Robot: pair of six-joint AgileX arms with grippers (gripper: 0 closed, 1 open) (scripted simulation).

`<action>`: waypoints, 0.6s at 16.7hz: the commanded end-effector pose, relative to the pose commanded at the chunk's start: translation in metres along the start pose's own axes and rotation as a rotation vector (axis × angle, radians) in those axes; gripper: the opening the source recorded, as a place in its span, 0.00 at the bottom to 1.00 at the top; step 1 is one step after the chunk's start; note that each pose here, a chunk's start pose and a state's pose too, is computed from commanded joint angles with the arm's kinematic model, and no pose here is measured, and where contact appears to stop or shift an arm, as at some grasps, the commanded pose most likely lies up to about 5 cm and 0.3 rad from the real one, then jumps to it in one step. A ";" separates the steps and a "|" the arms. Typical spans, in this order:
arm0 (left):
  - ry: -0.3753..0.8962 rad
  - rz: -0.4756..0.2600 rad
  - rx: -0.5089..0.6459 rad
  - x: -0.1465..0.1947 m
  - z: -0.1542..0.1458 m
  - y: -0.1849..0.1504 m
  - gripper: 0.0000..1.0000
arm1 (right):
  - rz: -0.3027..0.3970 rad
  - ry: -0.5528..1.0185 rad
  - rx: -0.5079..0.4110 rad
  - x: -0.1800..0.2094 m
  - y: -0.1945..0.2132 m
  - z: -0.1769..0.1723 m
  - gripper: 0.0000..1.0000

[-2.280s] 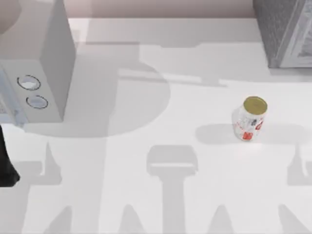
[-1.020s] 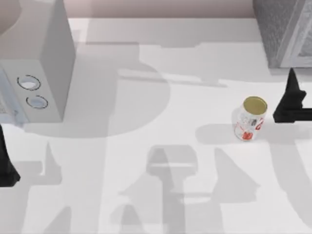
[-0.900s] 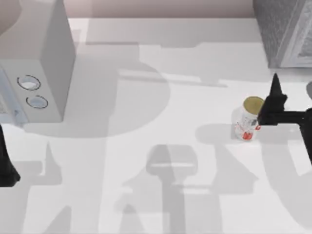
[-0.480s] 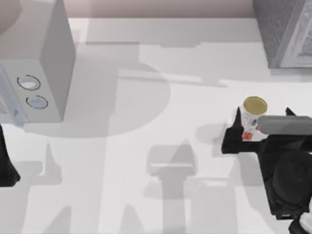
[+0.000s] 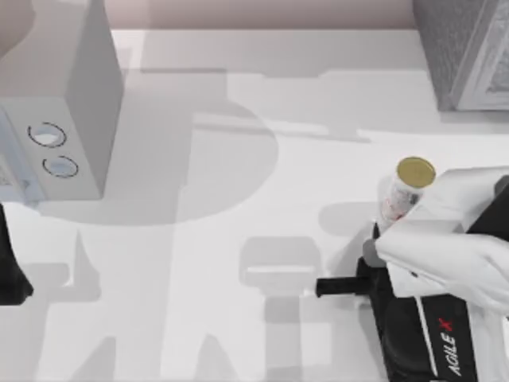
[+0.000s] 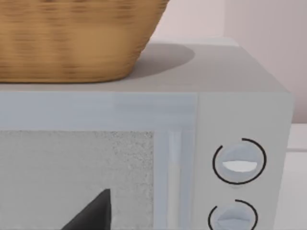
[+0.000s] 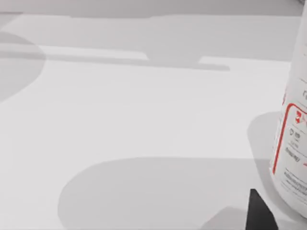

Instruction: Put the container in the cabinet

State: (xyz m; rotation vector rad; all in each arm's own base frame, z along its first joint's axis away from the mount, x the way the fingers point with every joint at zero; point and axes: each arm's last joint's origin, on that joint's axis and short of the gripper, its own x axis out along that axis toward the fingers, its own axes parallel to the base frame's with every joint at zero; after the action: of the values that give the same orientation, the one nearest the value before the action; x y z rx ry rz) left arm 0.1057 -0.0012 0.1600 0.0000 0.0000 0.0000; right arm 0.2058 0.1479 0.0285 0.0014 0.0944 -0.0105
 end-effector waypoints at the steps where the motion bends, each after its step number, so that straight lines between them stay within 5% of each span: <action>1: 0.000 0.000 0.000 0.000 0.000 0.000 1.00 | 0.000 0.000 0.000 0.000 0.000 0.000 1.00; 3: 0.000 0.000 0.000 0.000 0.000 0.000 1.00 | 0.045 0.036 -0.007 0.003 0.031 -0.028 1.00; 10: 0.000 0.000 0.000 0.000 0.000 0.000 1.00 | -0.002 0.000 0.001 0.024 0.023 -0.016 1.00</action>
State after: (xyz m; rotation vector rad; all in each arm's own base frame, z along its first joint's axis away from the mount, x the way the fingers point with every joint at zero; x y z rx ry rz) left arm 0.1057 -0.0012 0.1600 0.0000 0.0000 0.0000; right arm 0.2286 0.1709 0.0106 0.0021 0.0942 -0.0124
